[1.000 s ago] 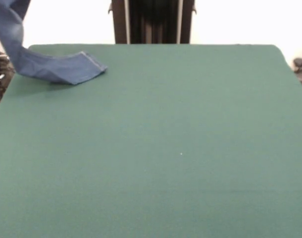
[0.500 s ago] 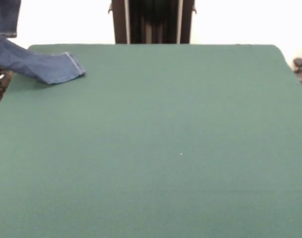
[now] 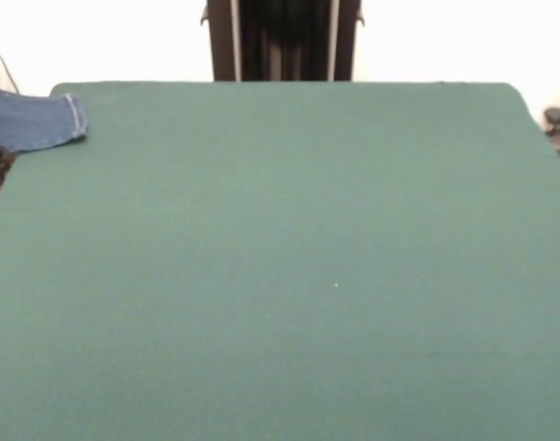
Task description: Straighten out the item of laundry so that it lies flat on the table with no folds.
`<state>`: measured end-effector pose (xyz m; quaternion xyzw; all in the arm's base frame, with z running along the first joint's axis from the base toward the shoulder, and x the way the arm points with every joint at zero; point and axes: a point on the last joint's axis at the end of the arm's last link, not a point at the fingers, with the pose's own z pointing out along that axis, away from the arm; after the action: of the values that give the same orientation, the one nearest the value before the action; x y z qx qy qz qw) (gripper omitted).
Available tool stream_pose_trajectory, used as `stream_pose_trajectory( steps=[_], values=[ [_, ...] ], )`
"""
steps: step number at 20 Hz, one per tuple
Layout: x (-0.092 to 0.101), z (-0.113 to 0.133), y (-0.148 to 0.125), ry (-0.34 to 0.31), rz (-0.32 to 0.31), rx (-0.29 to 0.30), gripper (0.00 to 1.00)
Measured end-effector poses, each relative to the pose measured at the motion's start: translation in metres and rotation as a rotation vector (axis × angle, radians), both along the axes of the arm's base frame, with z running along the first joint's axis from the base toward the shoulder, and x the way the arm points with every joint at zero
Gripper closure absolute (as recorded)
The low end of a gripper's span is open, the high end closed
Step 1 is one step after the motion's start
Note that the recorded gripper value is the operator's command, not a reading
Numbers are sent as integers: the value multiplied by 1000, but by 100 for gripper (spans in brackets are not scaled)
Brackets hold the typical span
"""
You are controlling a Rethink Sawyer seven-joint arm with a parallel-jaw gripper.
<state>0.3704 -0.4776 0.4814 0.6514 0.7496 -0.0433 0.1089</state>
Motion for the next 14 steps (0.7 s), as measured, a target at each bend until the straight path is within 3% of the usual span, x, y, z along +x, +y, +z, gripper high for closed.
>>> stream_pose_trajectory(
  steps=[14],
  values=[
    [-10,-27,-75,5,91,25,100]
  ],
)
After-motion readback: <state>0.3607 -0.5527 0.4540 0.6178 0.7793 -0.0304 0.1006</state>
